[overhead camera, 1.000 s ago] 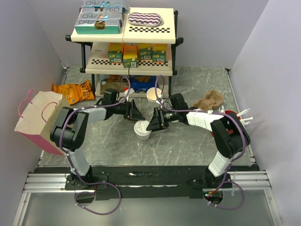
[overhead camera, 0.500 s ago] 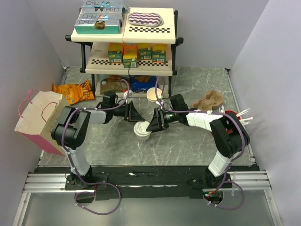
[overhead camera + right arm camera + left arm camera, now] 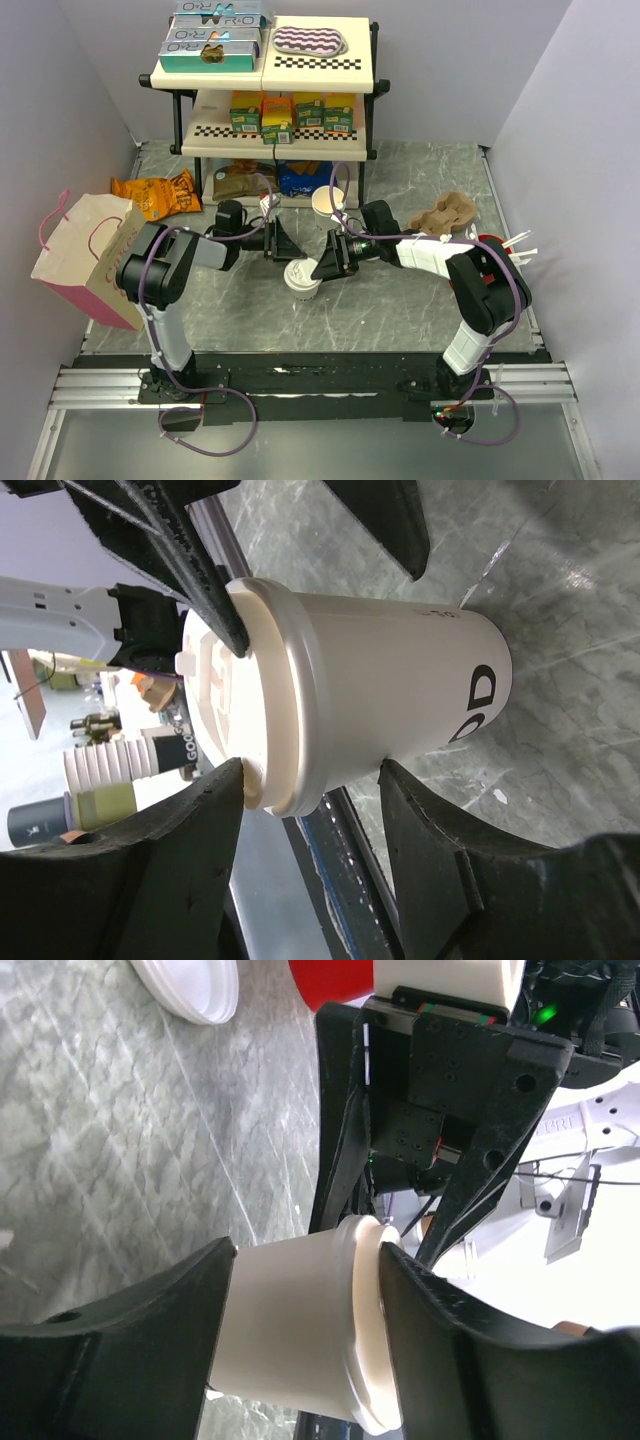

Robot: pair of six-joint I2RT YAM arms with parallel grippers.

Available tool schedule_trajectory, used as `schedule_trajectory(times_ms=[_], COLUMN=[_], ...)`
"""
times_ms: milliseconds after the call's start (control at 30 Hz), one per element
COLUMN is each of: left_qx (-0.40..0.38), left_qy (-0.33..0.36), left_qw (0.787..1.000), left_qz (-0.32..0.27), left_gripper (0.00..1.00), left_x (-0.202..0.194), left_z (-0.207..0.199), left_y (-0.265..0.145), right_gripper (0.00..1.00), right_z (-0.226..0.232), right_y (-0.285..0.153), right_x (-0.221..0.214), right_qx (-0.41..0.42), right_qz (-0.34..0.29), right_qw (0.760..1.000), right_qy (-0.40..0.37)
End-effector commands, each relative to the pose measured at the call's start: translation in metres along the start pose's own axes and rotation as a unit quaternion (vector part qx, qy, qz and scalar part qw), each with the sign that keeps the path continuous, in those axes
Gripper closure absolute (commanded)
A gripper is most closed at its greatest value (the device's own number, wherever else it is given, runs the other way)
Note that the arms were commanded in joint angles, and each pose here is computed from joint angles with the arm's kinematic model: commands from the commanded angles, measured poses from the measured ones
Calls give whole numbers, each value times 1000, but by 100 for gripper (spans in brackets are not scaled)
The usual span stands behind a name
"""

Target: Pack the takeout coffee

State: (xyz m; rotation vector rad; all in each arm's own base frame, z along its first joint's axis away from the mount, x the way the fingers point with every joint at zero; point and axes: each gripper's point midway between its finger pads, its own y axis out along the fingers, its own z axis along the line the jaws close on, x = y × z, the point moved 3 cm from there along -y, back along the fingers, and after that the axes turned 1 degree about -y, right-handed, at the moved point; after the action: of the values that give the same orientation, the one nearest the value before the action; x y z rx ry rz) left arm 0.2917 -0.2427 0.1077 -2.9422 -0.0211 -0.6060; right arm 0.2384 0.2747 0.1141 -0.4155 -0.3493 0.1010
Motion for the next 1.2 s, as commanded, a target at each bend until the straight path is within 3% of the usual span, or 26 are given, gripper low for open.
schedule_trajectory(times_ms=[0, 267, 533, 700, 1033, 1067, 1100, 1167], left_qx=[5, 103, 121, 126, 64, 42, 33, 4], left_qy=[10, 2, -9, -64, -141, -107, -125, -88], left_qw=[1000, 994, 992, 990, 988, 993, 992, 996], left_qz=[-8, -23, 22, 29, 20, 12, 8, -4], left_gripper=[30, 19, 19, 21, 29, 29, 29, 29], left_x=[-5, -3, -29, -37, -56, -51, -50, -42], left_z=[-12, -17, -8, 9, 44, 40, 37, 31], left_y=[-4, -17, -29, -27, -27, -26, -24, -23], right_gripper=[39, 39, 39, 39, 39, 39, 39, 39], right_z=[-11, -7, -7, -9, -18, -16, -16, -15], right_y=[4, 4, 4, 5, 9, 9, 9, 8], right_x=[-2, 3, 5, 5, 4, 6, 6, 6], right_qx=[-32, -28, -28, -31, -43, -40, -38, -34], right_qz=[2, -2, -2, 0, 10, 10, 10, 12], right_qw=[999, 1000, 999, 999, 999, 999, 999, 999], right_qy=[-15, -12, -16, -15, -11, -13, -13, -13])
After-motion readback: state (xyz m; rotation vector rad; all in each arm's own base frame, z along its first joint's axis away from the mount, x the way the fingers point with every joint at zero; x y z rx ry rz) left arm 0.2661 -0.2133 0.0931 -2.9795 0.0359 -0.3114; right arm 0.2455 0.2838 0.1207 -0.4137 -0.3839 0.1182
